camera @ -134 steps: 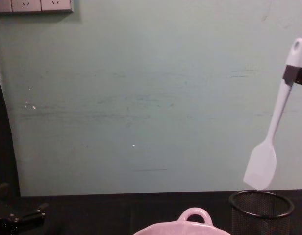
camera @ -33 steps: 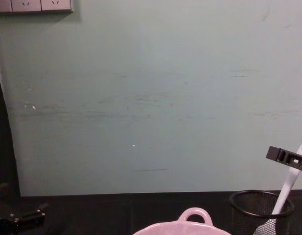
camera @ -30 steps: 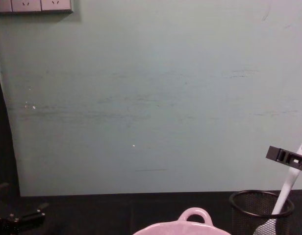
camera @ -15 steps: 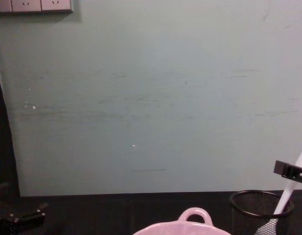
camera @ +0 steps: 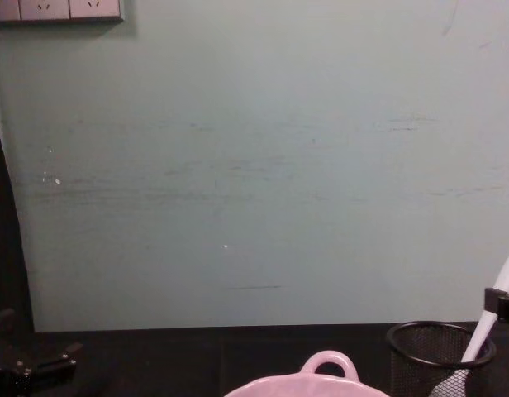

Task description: Use the one hand to pick up the spoon and stir the clear water in the bowl.

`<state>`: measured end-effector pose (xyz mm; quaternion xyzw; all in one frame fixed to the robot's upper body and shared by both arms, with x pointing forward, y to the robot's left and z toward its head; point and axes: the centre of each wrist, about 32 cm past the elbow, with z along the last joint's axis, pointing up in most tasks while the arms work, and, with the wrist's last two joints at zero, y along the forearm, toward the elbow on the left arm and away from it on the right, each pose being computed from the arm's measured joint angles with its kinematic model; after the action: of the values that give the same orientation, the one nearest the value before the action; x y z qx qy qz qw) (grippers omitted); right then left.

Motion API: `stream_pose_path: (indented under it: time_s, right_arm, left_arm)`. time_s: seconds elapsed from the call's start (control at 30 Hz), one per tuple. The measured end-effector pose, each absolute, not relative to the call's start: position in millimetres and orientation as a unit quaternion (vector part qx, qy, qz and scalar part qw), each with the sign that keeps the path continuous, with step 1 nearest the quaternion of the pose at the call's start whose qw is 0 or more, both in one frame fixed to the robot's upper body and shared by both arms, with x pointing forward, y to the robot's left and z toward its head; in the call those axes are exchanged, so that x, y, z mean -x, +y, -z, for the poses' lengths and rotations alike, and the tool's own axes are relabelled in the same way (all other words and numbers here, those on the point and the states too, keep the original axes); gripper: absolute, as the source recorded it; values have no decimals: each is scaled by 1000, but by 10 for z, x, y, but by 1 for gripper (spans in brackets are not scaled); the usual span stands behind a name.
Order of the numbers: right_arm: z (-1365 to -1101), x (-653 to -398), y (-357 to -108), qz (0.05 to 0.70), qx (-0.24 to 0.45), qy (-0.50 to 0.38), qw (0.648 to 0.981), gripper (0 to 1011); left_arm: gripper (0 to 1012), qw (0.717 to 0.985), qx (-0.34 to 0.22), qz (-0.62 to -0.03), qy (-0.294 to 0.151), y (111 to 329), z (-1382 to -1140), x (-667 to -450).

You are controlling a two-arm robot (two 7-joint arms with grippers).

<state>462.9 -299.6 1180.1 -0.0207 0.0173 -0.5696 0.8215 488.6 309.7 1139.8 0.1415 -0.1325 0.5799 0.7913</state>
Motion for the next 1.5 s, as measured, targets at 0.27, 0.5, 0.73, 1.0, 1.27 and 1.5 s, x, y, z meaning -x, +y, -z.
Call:
stream_pose_path:
  time_s: [0.27, 0.5, 0.73, 1.0, 1.27, 1.5]
  right_arm:
    - [-11921, -4318, -2926, 589, 51, -18, 807, 1002]
    - [-11874, -4075, -2855, 618, 59, -71, 781, 1002]
    - [-11653, -3952, -2855, 649, 46, -97, 753, 1003]
    - [-11444, -3930, -2903, 663, 38, -102, 740, 1003]
    - [-11320, -3970, -2912, 662, 40, -99, 742, 1002]
    - [-11326, -3964, -2909, 661, 39, -99, 743, 1003]
  left_arm:
    - [1005, 791, -141, -580, -132, 3097, -11398, -4886]
    - [1005, 791, -141, -580, -132, 3097, -11398, -4886]
    - [1005, 791, -141, -580, -132, 3097, -11398, -4886]
    - [1005, 791, -141, -580, -132, 3096, -11398, -4886]
    - [1005, 791, -141, -580, -132, 3097, -11398, -4886]
    - [1005, 791, -141, -580, -132, 3097, -11398, -4886]
